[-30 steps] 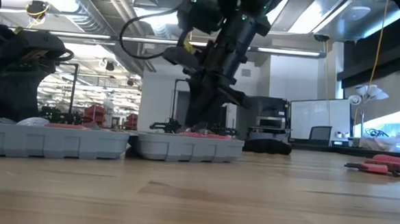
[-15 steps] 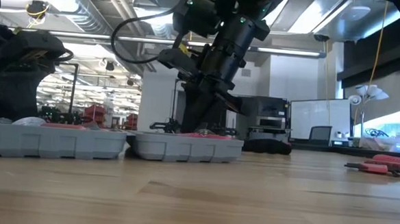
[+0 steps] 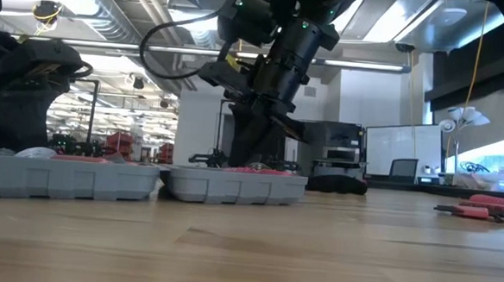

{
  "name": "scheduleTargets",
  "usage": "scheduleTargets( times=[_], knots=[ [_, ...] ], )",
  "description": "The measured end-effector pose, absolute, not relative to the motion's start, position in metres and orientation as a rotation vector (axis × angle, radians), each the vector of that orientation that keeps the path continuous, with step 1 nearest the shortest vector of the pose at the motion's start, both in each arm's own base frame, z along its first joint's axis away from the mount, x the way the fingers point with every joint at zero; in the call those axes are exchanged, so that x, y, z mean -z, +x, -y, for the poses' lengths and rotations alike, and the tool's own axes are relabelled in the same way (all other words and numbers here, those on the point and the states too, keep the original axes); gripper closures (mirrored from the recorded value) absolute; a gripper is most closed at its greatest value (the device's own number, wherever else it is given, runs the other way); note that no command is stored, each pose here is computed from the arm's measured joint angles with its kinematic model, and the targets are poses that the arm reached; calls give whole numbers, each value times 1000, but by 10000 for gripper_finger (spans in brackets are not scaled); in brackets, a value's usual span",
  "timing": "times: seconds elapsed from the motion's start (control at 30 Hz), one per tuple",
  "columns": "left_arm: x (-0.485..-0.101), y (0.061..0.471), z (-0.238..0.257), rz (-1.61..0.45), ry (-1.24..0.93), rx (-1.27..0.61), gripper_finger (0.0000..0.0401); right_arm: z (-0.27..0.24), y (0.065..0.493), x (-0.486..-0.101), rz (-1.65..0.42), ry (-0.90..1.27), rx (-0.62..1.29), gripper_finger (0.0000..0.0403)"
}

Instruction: Prefit tool cases

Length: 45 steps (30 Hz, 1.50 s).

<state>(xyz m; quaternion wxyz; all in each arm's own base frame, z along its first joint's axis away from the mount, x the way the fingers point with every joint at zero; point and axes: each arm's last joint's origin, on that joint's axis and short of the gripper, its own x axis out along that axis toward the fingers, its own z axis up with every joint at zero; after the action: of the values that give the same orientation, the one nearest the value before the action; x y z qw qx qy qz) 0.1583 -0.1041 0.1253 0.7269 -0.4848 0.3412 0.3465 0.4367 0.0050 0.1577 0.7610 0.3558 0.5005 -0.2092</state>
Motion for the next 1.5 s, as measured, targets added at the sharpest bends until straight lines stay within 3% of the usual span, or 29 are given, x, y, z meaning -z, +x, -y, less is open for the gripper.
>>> scheduleTargets(
  times=[0.63, 0.93, 1.07, 1.2, 1.5],
  knots=[
    [-125, 158, 104, -741, -1092, -778, 295, -12, 436, -158, -1101, 764, 440, 403],
    [-126, 158, 104, -736, -1083, -772, 295, 6, 430, -200, -1039, 746, 403, 403],
    [-126, 158, 104, -736, -1083, -772, 295, -9, 428, -198, -1088, 743, 336, 398],
    [-126, 158, 104, -735, -1085, -772, 295, -26, 429, -193, -1099, 671, 308, 361],
    [-128, 166, 105, -701, -1159, -739, 295, -26, 431, -183, -1075, 593, 428, 208]
  ],
)
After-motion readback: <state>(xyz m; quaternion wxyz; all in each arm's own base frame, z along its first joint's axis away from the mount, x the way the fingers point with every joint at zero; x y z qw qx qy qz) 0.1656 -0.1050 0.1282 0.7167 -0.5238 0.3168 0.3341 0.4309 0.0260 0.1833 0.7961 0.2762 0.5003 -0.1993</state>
